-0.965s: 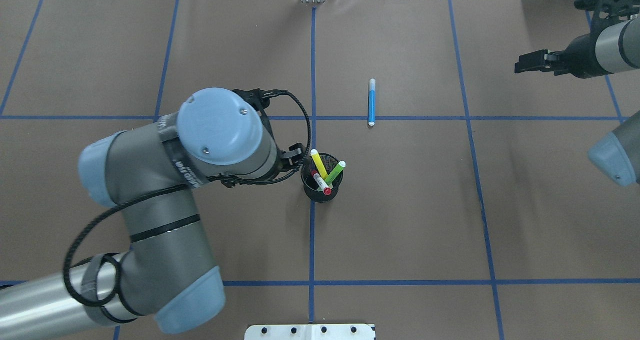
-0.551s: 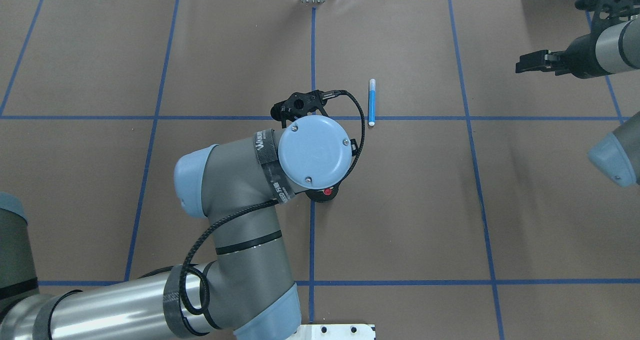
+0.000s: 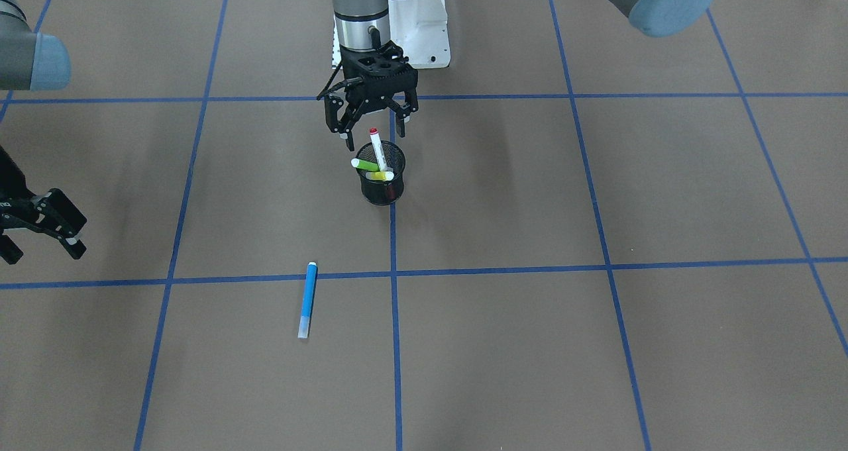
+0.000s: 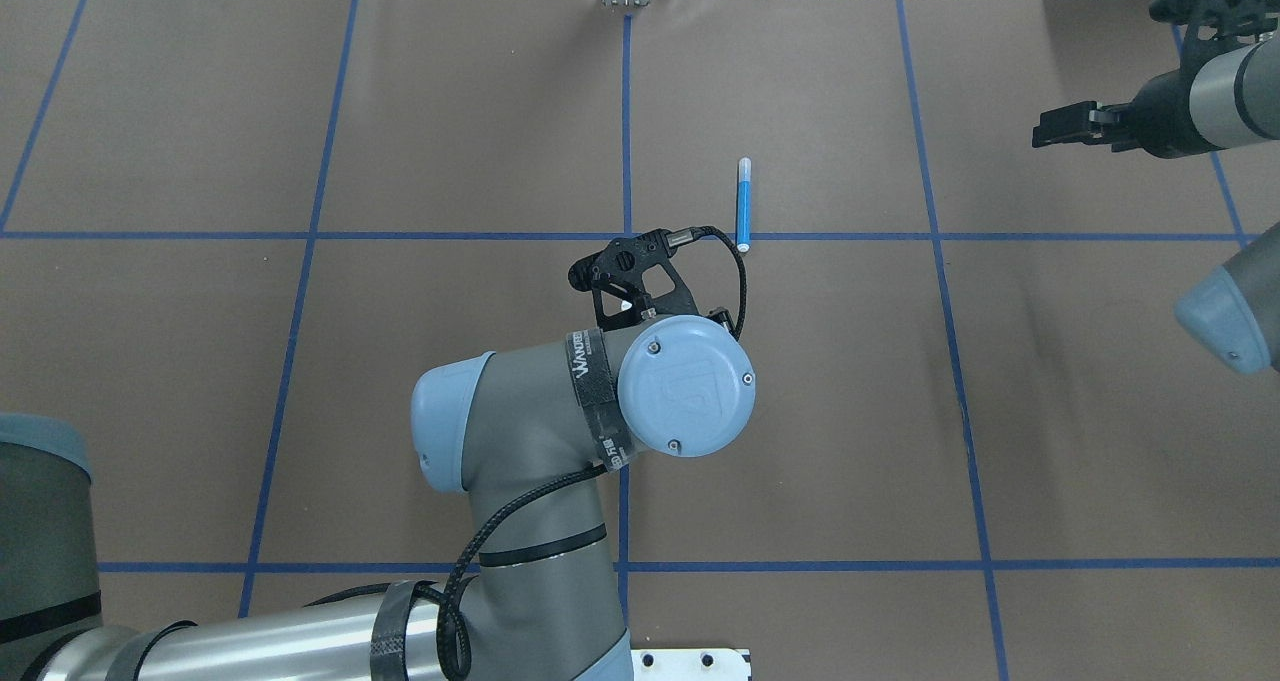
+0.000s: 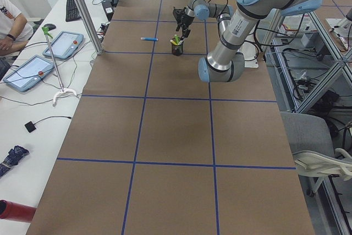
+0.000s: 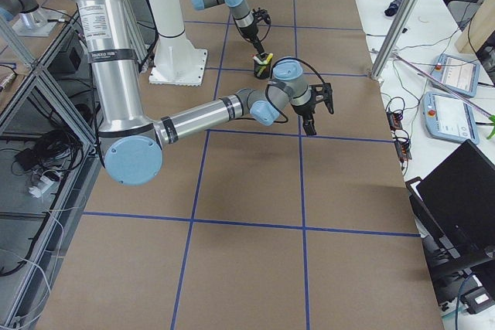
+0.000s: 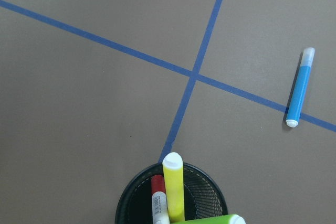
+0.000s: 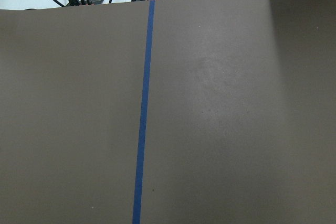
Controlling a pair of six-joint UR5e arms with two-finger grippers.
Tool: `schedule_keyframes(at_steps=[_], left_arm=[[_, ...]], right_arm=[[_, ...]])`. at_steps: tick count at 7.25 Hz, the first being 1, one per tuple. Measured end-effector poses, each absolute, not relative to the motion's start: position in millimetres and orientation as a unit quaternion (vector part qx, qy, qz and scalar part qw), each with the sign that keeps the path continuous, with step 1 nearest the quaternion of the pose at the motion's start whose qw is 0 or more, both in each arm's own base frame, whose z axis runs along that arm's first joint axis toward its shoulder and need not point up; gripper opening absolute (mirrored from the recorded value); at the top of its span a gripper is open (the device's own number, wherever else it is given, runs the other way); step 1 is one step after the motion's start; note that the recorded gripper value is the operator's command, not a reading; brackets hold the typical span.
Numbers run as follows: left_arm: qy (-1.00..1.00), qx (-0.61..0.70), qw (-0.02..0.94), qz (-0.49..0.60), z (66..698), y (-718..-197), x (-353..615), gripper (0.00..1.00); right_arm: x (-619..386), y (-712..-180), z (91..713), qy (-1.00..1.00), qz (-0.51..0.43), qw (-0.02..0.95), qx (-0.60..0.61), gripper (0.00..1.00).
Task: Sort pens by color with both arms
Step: 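Move the left gripper over the pen cup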
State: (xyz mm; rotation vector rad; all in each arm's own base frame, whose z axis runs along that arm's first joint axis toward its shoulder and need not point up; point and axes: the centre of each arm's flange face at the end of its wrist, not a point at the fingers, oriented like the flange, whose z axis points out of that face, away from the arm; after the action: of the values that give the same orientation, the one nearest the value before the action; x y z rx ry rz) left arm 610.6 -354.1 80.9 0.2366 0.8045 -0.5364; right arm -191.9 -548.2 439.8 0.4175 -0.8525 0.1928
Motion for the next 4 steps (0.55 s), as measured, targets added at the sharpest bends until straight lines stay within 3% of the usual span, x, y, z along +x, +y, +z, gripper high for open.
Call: schedule_keyframes(at_steps=[2,4], left_arm=[[0.377,0.112,0.883,-0.257,83.8,-349.7,614.7,0.91],[0.375,0.111,0.884,-0.256,84.2,-347.9,616.0,0.80]], right_arm=[[-192.6,-548.7,440.8,-0.410,0.093,0.885,0.200,1.00],[-192.9,-549.4,443.7,-0.408,0.093,0.886,0.198,1.00]])
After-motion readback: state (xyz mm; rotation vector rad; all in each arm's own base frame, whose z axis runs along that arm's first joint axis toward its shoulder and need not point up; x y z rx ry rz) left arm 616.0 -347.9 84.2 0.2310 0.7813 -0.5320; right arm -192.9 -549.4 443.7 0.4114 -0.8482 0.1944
